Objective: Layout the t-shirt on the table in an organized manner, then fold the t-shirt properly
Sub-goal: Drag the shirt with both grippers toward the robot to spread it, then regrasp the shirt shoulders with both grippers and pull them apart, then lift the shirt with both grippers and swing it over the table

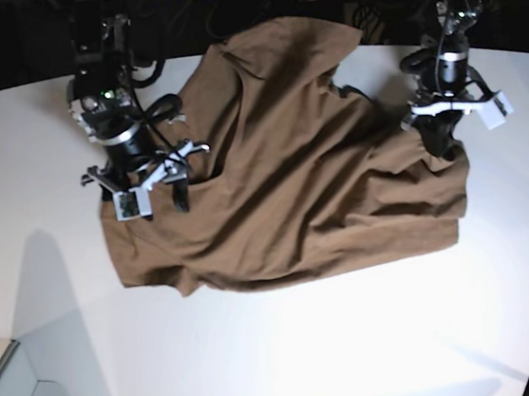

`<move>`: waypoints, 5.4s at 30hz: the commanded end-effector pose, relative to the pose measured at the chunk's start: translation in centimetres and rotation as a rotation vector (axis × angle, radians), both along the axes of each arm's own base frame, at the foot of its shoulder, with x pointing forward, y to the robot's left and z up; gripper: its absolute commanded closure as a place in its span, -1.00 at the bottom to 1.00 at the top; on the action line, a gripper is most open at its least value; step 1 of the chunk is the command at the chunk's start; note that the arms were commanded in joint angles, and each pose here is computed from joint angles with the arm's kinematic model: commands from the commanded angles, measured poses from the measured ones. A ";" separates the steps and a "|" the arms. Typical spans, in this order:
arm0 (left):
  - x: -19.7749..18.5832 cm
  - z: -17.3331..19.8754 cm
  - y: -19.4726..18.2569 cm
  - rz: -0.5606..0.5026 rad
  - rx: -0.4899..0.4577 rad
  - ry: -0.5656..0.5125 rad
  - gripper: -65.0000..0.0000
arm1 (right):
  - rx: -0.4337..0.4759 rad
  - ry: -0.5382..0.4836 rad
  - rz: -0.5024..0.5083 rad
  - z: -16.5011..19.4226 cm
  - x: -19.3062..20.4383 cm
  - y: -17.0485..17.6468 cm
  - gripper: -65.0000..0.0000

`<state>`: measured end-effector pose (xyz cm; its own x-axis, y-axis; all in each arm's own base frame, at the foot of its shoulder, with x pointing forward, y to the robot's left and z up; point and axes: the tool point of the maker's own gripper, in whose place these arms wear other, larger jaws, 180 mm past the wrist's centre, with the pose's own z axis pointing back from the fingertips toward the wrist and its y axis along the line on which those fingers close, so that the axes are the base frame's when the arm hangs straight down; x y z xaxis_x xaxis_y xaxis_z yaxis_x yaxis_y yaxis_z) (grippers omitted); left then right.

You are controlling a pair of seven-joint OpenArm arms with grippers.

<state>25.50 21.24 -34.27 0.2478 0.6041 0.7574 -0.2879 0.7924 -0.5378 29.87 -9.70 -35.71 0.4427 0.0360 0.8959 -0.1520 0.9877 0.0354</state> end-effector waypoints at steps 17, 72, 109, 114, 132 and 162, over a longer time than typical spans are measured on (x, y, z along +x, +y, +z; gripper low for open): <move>1.9 5.2 4.7 0.044 0.131 -0.130 0.99 | 0.113 0.130 0.148 -0.7 -10.4 7.4 -0.39; -0.1 -1.4 -7.1 -0.272 -0.001 0.040 0.58 | -0.144 -0.095 -0.149 3.3 0.8 -9.5 -0.46; -2.4 -4.9 -1.7 -0.140 0.037 0.151 -0.02 | -0.023 0.221 0.028 -6.6 -8.2 -0.6 -0.46; -3.2 -2.4 0.3 -0.099 0.078 0.111 -0.02 | -0.023 0.222 0.028 -6.7 -8.3 -0.6 -0.46; -5.7 -7.2 3.7 -0.025 0.089 0.255 -0.01 | -0.020 0.217 0.034 -6.6 -8.1 -0.3 -0.45; -1.8 -1.6 8.6 0.049 0.192 0.109 1.00 | -0.051 0.074 0.038 -0.9 -7.0 -1.0 1.00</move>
